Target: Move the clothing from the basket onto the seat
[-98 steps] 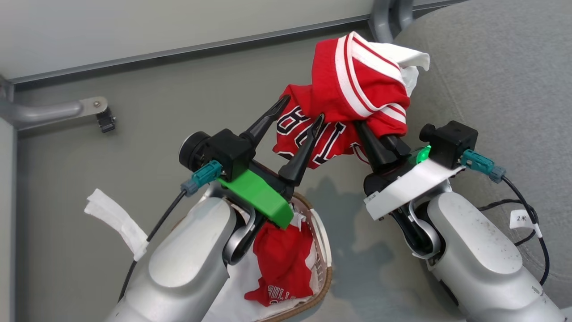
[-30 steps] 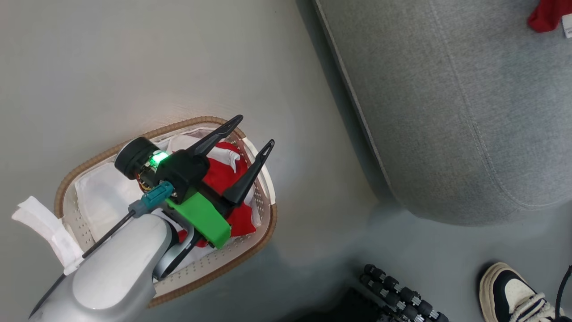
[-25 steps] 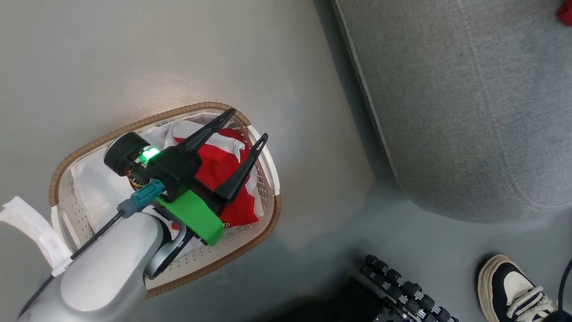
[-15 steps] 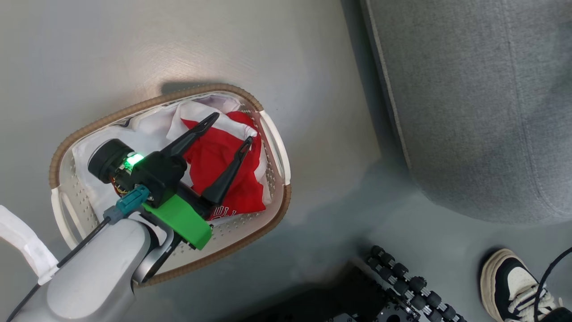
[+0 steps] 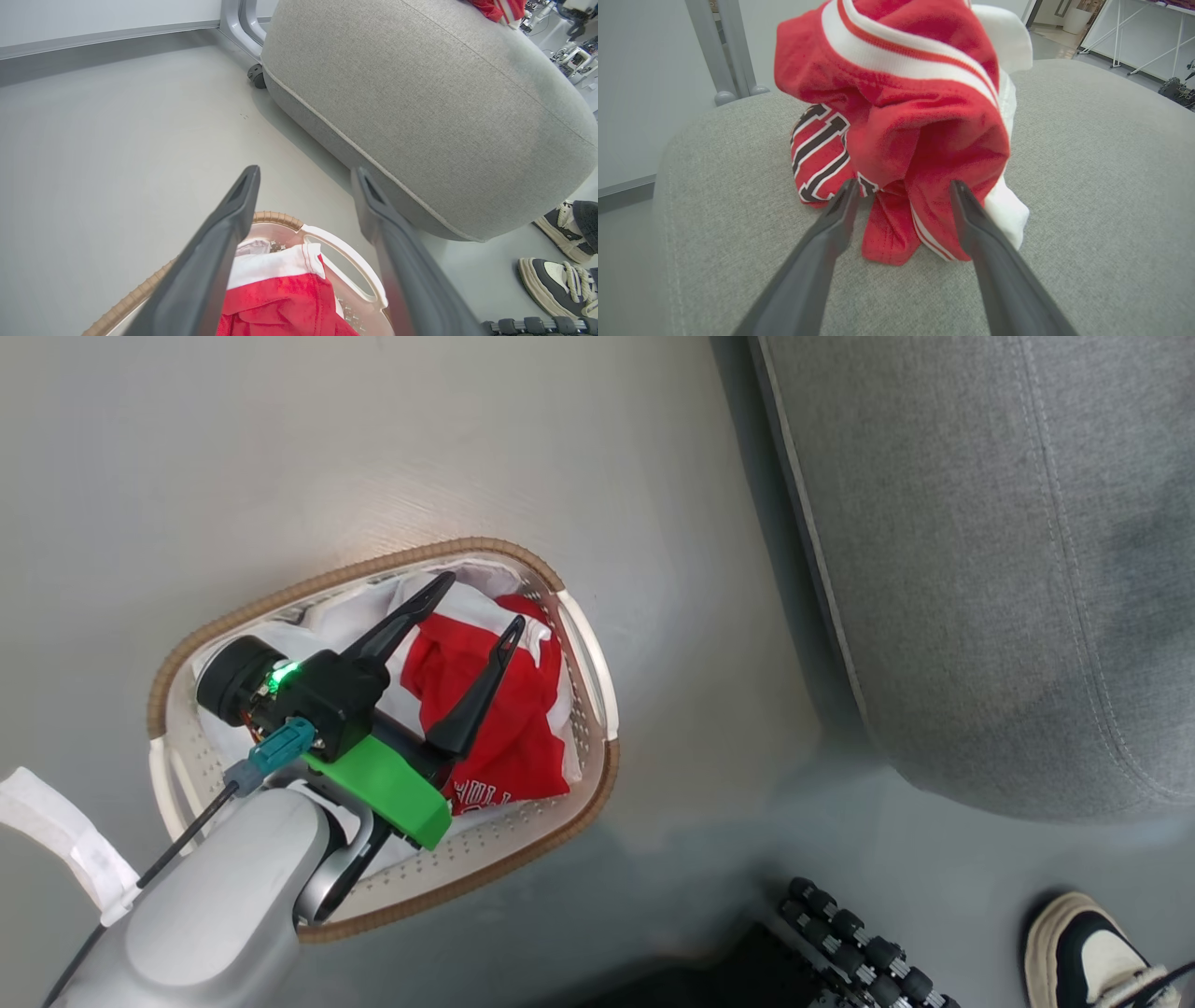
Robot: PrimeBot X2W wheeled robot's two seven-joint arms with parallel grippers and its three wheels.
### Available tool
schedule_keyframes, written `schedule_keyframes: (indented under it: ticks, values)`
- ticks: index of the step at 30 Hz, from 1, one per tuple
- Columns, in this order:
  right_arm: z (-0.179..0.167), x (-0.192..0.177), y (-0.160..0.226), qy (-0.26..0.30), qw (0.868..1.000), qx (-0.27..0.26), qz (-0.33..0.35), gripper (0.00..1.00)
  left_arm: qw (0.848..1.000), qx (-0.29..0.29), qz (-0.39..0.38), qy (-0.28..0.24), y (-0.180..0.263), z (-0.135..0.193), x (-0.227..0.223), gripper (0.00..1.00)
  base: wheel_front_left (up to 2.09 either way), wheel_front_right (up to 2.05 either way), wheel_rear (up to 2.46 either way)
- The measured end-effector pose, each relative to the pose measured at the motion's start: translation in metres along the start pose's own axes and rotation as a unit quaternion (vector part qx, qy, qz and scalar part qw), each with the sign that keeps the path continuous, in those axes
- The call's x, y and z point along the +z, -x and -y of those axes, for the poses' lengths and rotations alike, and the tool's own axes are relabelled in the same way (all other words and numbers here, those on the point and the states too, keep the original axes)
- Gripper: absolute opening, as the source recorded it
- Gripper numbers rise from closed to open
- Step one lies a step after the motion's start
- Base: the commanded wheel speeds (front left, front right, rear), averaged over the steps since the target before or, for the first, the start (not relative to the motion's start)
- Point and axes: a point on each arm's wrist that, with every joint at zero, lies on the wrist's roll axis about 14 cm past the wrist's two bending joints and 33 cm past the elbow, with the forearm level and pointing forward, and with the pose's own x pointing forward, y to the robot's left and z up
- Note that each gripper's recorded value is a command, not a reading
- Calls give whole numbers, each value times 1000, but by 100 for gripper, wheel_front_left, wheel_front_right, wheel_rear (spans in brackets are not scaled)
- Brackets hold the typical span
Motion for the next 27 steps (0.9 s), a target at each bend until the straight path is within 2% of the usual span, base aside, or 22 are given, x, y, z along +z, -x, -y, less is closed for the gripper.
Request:
schedule_keyframes:
  ticks: [5, 14, 20, 27]
  values:
    - [-11, 2, 19, -5, 1000, 22, 2, 100, 1000, 25, 15, -2, 5, -3, 14, 100, 0, 0, 0]
    - [-88, 23, 43, -7, 989, 142, 34, 100, 994, 87, 65, -24, 21, -18, 57, 100, 0, 0, 0]
    - [-144, 38, 59, -6, 974, 220, 58, 100, 980, 165, 100, -42, 51, -45, 83, 100, 0, 0, 0]
    - [-194, 58, 76, -25, 955, 283, 85, 100, 955, 261, 129, -58, 99, -75, 106, 100, 0, 0, 0]
